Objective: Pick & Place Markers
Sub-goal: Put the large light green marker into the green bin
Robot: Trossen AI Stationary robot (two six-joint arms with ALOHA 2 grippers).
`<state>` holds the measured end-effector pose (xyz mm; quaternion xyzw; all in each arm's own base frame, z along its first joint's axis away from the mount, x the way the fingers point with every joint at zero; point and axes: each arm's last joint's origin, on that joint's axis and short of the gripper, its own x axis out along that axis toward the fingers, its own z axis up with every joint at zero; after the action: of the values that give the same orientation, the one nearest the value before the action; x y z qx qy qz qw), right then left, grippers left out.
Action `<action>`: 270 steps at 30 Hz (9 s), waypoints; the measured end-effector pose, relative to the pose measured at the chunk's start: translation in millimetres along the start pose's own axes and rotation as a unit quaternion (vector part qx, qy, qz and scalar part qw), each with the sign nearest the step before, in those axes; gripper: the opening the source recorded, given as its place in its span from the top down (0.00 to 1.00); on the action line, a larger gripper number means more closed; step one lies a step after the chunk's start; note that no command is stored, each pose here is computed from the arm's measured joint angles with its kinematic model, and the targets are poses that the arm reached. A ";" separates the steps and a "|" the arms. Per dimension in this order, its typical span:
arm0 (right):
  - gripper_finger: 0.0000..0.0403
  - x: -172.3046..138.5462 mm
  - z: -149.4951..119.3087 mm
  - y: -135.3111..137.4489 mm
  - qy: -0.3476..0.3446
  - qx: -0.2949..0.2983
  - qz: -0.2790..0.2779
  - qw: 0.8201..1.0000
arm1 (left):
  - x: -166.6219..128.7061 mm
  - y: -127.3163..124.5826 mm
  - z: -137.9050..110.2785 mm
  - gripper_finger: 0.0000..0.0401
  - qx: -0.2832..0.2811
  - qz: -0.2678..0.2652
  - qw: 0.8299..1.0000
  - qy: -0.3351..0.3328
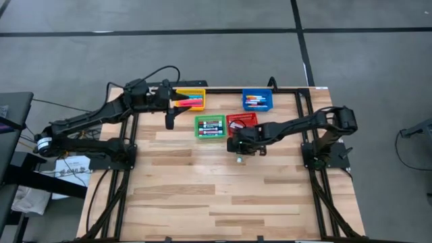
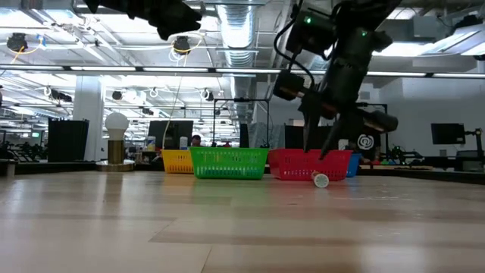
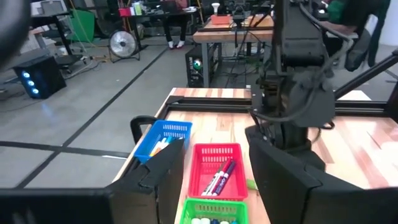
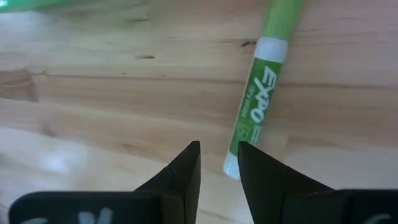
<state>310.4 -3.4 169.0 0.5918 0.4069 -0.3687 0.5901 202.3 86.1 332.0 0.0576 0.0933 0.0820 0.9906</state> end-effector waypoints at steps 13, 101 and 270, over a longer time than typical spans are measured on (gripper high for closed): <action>0.76 12.7 1.3 -2.8 -0.013 -0.008 -0.023 1.000 | -1.7 6.8 -1.2 0.55 -0.003 0.016 1.000 0.002; 0.87 -147.7 -3.8 78.2 -0.284 -0.324 0.345 0.834 | 18.0 -23.4 14.5 0.42 -0.233 -0.148 0.959 -0.058; 0.71 -200.2 33.8 -36.7 -0.433 -0.451 0.318 0.713 | 175.4 17.0 -110.4 0.84 -0.029 -0.160 0.931 0.328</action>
<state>198.8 -47.5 336.9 0.1263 0.0126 -0.1477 0.9809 348.2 144.1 195.7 -0.0171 0.4185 -0.0604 0.9060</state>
